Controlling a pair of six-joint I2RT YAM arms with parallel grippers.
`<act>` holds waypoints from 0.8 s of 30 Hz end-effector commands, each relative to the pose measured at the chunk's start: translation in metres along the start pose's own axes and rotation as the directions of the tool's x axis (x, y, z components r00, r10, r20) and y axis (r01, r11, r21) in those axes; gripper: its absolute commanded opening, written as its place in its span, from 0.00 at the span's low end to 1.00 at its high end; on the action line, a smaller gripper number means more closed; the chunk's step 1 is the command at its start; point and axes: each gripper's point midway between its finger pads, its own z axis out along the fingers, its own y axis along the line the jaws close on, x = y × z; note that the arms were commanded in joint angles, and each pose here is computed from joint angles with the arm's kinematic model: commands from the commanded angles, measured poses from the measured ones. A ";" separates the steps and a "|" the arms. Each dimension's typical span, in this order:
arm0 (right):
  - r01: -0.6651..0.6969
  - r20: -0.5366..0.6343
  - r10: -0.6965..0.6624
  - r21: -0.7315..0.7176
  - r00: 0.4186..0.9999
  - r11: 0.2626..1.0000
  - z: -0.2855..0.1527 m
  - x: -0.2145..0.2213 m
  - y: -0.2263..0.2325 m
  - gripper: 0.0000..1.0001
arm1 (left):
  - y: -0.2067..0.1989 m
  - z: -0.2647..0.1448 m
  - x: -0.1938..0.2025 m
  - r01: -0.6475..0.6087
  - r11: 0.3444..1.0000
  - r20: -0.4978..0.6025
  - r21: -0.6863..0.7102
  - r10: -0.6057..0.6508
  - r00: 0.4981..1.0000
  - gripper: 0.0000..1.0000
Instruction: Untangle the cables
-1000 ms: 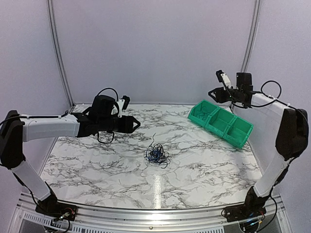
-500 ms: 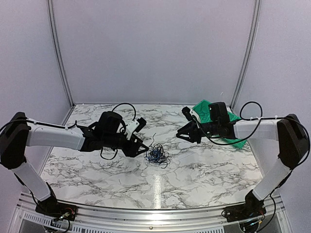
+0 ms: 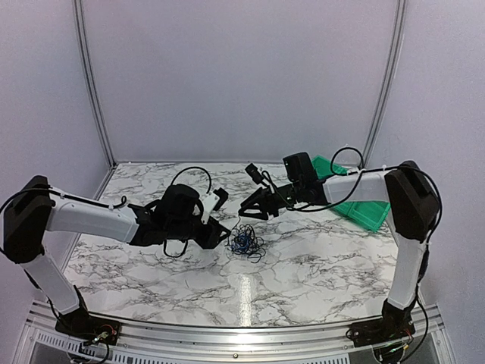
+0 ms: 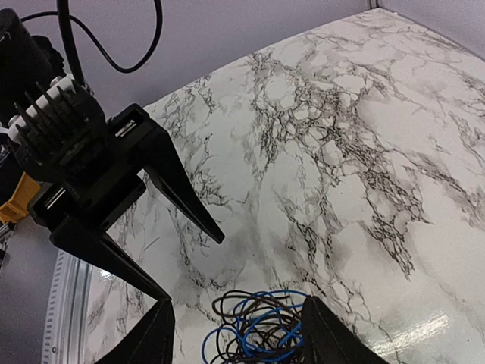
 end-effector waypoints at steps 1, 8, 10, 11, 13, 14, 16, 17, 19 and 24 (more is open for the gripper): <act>-0.168 -0.070 0.163 -0.074 0.984 0.983 0.027 0.010 -0.001 0.61 | 0.033 -0.031 -0.034 0.142 0.964 0.170 -0.226 -0.105 0.980 0.56; -0.239 -0.079 0.230 -0.132 0.970 0.962 0.045 0.003 -0.006 0.45 | 0.051 -0.064 -0.055 0.186 0.921 0.266 -0.341 -0.095 0.959 0.60; -0.234 -0.073 0.226 -0.151 0.971 0.960 0.046 -0.002 -0.004 0.31 | 0.050 -0.066 -0.056 0.202 0.921 0.276 -0.332 -0.110 0.955 0.61; -0.227 -0.067 0.219 -0.163 0.973 0.960 0.046 -0.005 -0.002 0.24 | 0.049 -0.065 -0.054 0.207 0.923 0.274 -0.326 -0.118 0.954 0.61; -0.195 -0.068 0.185 -0.174 0.980 0.965 0.046 -0.009 0.007 0.10 | 0.051 -0.062 -0.050 0.229 0.917 0.275 -0.326 -0.140 0.951 0.61; -0.179 -0.068 0.169 -0.176 0.983 0.968 0.045 -0.011 0.011 0.04 | 0.051 -0.059 -0.049 0.241 0.915 0.279 -0.324 -0.151 0.948 0.61; -0.150 -0.067 0.140 -0.178 0.988 0.973 0.044 -0.015 0.019 0.00 | 0.047 -0.054 -0.048 0.241 0.924 0.293 -0.297 -0.152 0.944 0.60; -0.135 -0.066 0.125 -0.175 0.990 0.975 0.043 -0.018 0.022 0.00 | 0.045 -0.054 -0.049 0.244 0.928 0.308 -0.282 -0.153 0.939 0.60; -0.104 -0.060 0.096 -0.157 0.994 0.982 0.036 -0.030 0.030 0.00 | 0.038 -0.057 -0.051 0.234 0.944 0.339 -0.232 -0.147 0.929 0.59; 0.022 -0.038 -0.025 -0.070 0.999 0.997 0.013 -0.044 0.045 0.00 | 0.021 -0.062 -0.048 0.193 0.974 0.420 -0.118 -0.127 0.899 0.58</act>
